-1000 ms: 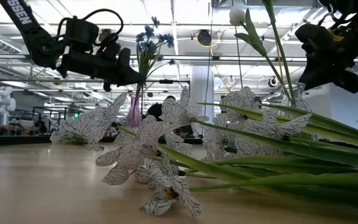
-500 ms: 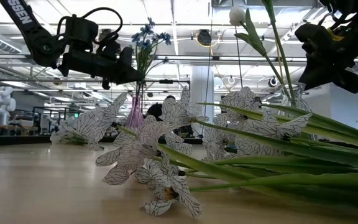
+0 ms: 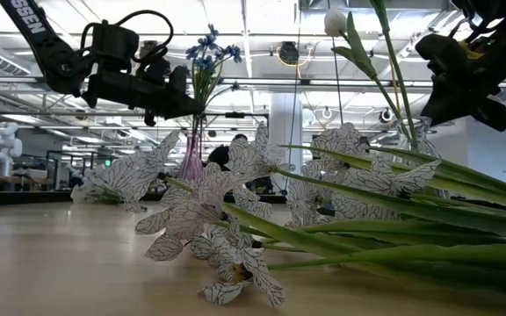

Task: Sort flowers into vase by color
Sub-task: Put the left blue flowers into the pink vase

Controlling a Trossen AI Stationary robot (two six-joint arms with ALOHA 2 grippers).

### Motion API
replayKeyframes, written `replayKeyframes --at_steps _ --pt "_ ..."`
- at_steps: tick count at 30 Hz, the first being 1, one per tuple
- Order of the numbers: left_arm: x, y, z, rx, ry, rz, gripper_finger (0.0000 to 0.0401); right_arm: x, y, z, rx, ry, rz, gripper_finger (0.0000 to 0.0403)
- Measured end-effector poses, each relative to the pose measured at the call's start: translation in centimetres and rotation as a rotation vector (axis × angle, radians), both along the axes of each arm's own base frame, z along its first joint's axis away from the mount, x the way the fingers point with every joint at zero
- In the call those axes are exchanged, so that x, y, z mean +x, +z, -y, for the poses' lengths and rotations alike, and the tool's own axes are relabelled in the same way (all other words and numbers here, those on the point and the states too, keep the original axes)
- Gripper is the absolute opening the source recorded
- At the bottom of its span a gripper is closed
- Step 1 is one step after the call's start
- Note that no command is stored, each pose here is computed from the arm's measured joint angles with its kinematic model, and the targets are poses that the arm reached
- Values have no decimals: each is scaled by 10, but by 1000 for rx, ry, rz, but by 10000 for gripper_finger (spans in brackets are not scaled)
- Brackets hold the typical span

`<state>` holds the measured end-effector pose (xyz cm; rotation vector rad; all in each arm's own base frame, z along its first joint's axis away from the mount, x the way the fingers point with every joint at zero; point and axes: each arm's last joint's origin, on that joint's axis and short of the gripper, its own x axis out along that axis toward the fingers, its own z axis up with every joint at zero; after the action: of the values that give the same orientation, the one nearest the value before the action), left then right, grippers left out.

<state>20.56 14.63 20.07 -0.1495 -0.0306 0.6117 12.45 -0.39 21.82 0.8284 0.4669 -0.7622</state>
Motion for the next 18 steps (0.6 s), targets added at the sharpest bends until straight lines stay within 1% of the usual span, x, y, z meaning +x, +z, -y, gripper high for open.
replayKeyframes --at_steps 8,13,18 --pt "0 -2 0 -9 -7 -17 41 0 0 0 0 -19 8 0" --pt "0 -3 1 28 -28 -58 41 0 0 0 3 -21 9 0" --pt "1 -3 2 103 -86 -105 41 0 0 0 6 -24 11 0"
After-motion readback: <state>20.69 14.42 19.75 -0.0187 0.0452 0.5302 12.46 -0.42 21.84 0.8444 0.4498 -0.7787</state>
